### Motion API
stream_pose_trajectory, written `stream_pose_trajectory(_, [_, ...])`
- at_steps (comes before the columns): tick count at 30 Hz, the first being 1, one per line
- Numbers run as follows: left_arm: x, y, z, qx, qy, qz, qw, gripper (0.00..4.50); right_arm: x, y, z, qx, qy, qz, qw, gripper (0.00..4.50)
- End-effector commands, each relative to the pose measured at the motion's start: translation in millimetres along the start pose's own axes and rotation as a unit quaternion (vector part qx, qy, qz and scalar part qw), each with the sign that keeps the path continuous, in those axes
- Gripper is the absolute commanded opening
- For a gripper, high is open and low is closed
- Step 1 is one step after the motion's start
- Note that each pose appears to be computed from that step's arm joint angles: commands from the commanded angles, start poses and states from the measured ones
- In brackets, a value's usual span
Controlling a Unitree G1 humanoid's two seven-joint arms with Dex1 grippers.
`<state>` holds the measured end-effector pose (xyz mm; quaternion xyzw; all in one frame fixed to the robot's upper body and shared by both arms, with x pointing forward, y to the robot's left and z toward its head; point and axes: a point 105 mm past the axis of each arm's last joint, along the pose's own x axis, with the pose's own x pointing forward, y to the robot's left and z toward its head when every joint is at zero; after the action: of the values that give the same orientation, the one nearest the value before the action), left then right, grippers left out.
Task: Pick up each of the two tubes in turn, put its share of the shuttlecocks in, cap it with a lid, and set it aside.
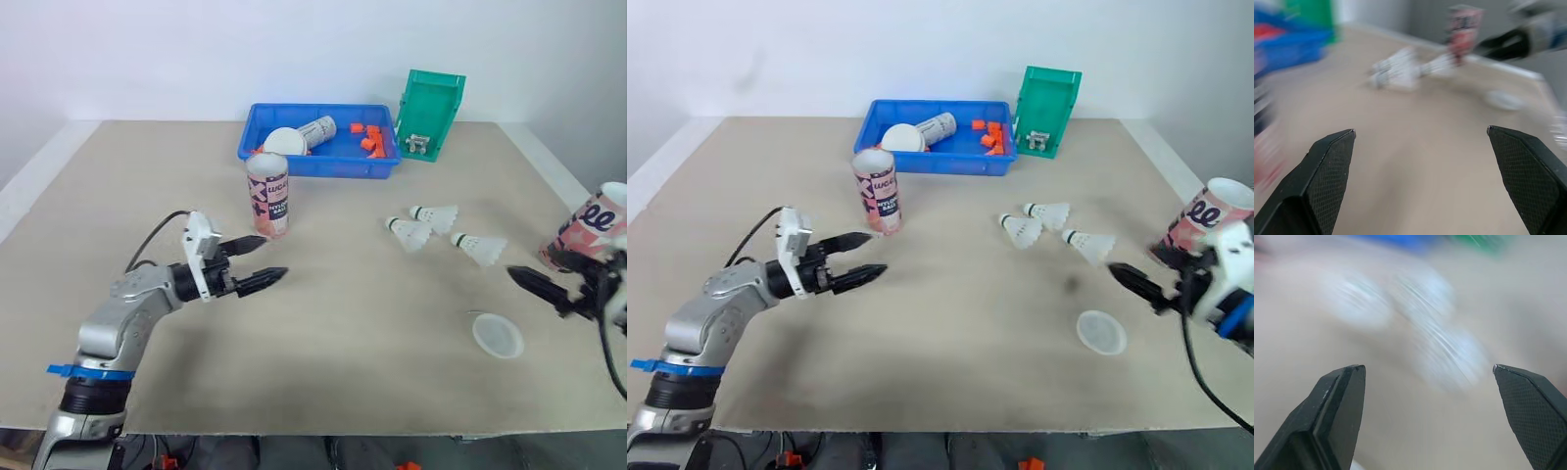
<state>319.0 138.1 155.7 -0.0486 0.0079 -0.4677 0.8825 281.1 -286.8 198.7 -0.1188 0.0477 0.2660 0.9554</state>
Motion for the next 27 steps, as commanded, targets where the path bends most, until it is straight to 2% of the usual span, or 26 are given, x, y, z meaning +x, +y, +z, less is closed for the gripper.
stream_pose_trajectory(1, [-18.6,23.0,6.4,-0.002,-0.022,0.076,0.997,4.50,27.2,38.6,25.9,-0.032,-0.040,0.065,0.997,4.46])
stream_pose_trajectory(4, [-24.8,35.9,-0.4,0.002,-0.016,0.116,0.993,4.50,52.3,70.4,40.9,-0.042,-0.086,0.112,0.989,4.46])
stream_pose_trajectory(10, [-14.2,50.8,-8.5,0.020,-0.004,0.141,0.990,4.50,84.6,97.6,39.3,-0.029,-0.115,0.133,0.984,4.46])
stream_pose_trajectory(23, [42.2,65.2,-13.8,0.061,0.019,0.060,0.996,4.50,88.7,154.3,43.7,-0.008,-0.151,0.214,0.965,4.46])
stream_pose_trajectory(27, [55.4,70.1,-12.1,0.055,0.015,0.050,0.997,4.50,90.9,161.8,42.1,-0.009,-0.148,0.217,0.965,4.46])
